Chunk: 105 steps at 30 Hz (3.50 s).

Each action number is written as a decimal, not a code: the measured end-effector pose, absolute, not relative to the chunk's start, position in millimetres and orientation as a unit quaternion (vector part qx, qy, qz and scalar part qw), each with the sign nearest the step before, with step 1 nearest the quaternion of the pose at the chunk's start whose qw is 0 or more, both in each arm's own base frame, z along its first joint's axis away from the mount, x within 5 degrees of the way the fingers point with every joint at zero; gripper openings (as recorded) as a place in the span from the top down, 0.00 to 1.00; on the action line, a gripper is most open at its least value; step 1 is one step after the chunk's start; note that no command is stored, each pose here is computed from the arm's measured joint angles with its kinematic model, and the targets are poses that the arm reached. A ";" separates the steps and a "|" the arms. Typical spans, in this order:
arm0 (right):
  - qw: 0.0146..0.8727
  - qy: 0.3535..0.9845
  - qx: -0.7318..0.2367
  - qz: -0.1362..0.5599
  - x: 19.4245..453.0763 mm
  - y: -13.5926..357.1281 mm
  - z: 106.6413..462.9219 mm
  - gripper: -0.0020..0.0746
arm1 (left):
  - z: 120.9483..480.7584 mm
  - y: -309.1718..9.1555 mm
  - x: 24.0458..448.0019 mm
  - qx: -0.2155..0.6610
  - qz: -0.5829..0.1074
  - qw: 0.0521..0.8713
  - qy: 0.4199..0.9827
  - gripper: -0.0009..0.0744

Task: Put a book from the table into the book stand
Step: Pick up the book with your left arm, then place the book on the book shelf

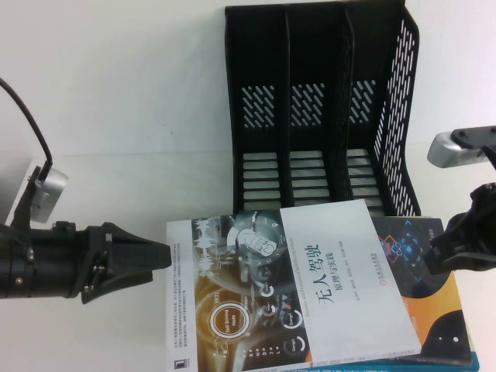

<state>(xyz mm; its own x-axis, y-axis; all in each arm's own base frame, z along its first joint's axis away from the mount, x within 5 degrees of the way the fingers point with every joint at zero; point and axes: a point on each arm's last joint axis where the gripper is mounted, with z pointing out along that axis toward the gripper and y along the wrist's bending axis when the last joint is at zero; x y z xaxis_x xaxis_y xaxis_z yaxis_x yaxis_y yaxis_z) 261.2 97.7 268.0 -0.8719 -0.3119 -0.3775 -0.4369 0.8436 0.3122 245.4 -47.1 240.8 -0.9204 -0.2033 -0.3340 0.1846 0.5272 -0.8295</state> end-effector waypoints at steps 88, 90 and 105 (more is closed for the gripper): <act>0.157 0.946 -0.188 0.210 260.1 99.3 269.9 0.98 | 191.9 -64.3 272.1 -0.061 -0.577 0.161 0.798 0.86; 0.157 0.946 -0.188 0.210 260.1 99.3 269.9 0.98 | 196.8 -64.4 270.8 -0.058 -0.577 0.167 0.797 0.86; 0.157 0.946 -0.188 0.210 260.1 99.3 269.9 0.98 | 334.7 -62.6 293.3 0.046 -0.561 0.291 0.774 0.86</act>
<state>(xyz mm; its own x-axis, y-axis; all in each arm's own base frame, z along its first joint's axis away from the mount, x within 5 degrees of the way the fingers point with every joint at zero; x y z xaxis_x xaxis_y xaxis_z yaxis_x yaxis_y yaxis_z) 260.1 99.3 269.9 -0.8800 -0.2890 -0.3770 -0.4214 0.8412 0.3388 293.3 -62.6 334.7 -0.8261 -0.2551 -0.5024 0.3983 0.3662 -0.8410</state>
